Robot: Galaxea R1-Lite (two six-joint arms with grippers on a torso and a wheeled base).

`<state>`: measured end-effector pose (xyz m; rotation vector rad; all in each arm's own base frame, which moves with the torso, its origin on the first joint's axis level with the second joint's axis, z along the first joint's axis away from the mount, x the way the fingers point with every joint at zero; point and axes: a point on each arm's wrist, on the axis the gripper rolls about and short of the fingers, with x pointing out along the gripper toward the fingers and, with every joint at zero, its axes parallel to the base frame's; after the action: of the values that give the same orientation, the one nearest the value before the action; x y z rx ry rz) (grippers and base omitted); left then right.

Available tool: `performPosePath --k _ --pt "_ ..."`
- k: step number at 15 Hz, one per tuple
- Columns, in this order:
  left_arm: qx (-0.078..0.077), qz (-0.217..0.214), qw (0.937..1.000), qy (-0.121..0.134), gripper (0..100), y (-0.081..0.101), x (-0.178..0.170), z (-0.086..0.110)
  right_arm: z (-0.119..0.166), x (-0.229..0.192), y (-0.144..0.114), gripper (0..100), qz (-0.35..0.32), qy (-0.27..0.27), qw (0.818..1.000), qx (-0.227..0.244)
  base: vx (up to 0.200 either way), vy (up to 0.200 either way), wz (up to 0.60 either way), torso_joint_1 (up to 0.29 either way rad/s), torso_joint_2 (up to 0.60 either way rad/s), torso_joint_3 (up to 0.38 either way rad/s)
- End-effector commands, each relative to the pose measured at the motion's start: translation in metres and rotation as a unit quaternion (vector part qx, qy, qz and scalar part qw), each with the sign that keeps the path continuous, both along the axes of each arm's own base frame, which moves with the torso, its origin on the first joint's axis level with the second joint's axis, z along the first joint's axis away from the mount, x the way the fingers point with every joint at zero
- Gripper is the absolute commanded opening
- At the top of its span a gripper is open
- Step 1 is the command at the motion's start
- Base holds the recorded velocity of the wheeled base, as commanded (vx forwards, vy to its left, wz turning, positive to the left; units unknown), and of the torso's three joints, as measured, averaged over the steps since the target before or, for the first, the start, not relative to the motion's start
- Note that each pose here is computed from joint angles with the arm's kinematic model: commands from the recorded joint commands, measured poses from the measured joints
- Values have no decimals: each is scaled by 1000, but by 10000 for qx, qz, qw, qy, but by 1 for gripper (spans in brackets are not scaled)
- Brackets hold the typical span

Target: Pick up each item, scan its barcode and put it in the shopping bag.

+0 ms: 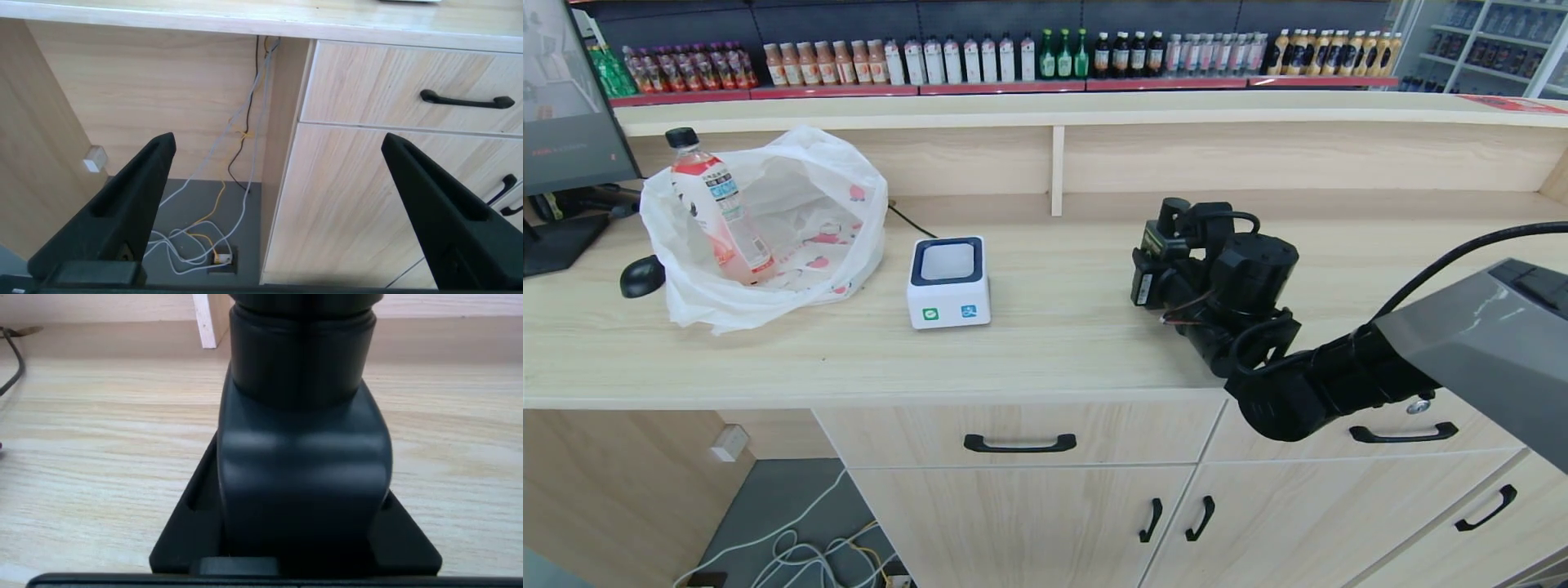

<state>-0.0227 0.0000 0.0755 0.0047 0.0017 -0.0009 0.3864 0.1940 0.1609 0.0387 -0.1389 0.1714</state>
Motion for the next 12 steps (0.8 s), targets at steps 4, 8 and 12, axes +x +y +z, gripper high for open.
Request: performPosePath --k 4,8,12 --pt "0 -3 10000 -1 100 0 0 0 0 0 0 0 2 -1 10000 1 0 0 0 0 0 0" --pt "0 4 10000 -1 100 0 0 0 8 -3 -1 0 8 -84 10000 37 0 0 0 0 0 0" --pt "0 4 10000 -1 100 0 0 0 24 -10 -4 0 7 -248 9996 114 0 0 0 0 0 0"
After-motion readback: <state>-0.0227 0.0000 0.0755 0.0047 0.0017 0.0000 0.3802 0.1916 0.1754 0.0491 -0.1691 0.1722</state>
